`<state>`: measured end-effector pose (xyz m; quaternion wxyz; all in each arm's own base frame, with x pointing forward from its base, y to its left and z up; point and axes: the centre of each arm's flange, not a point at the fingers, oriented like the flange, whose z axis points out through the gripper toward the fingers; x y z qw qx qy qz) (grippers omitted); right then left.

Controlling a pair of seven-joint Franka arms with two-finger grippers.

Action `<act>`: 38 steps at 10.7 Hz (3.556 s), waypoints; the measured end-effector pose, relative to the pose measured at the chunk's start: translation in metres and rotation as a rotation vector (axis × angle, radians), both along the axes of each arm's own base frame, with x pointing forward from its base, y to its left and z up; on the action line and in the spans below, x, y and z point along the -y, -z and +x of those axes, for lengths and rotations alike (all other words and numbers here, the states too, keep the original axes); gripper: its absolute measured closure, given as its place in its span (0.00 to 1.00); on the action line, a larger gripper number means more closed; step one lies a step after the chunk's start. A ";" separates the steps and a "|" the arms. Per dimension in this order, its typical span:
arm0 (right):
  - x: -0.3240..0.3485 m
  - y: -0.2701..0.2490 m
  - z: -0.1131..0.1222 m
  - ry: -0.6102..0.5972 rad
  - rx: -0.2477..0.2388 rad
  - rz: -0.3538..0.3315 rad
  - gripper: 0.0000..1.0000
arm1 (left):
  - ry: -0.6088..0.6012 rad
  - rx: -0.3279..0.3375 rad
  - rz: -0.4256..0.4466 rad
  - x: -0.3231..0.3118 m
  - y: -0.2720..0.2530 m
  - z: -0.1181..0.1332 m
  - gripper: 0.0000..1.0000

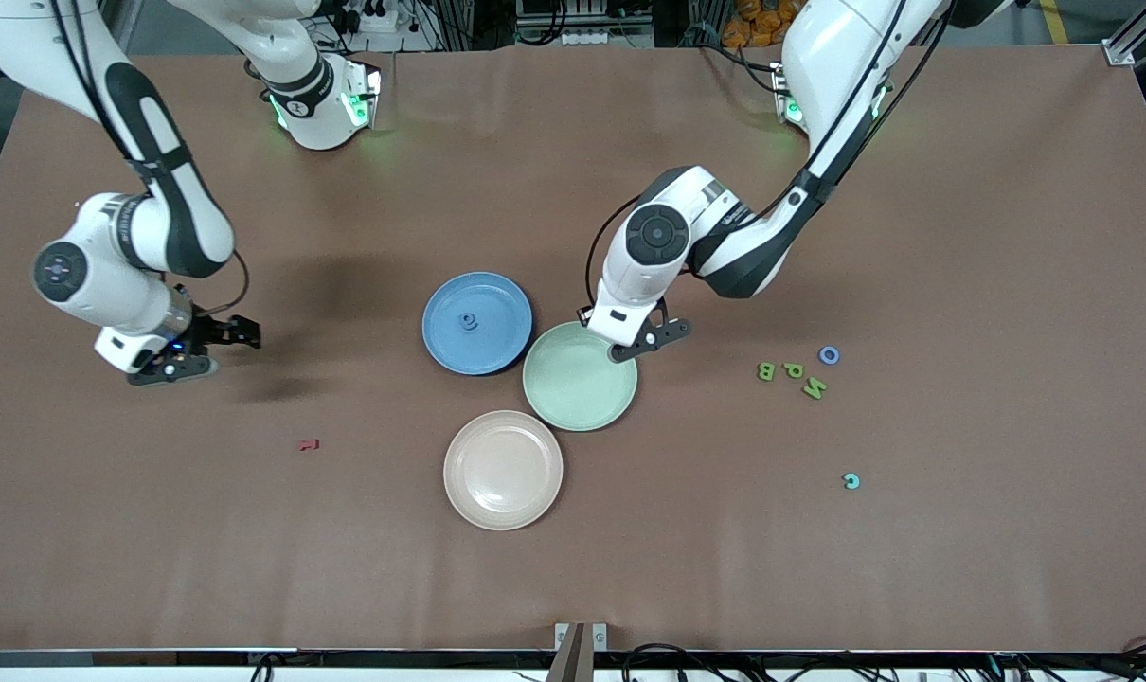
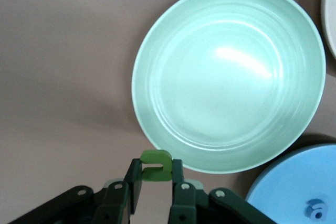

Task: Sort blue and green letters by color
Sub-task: 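Drop the blue g on the blue plate while the left gripper drops the u, then grasp the blue c with the right gripper while the left gripper grasps the M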

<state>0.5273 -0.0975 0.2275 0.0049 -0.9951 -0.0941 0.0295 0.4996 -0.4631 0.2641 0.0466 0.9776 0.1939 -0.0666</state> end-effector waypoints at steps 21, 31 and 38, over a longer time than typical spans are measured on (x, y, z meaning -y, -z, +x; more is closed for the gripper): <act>-0.014 0.057 -0.050 0.171 0.032 -0.012 0.00 | 0.661 -0.009 0.102 -0.383 0.026 0.119 0.05; -0.022 0.055 -0.047 0.172 0.052 -0.014 0.63 | 0.943 0.121 0.079 -0.367 0.054 0.088 0.10; -0.099 0.017 0.004 0.149 0.002 -0.004 0.63 | 0.947 0.132 0.056 -0.363 0.075 0.080 0.19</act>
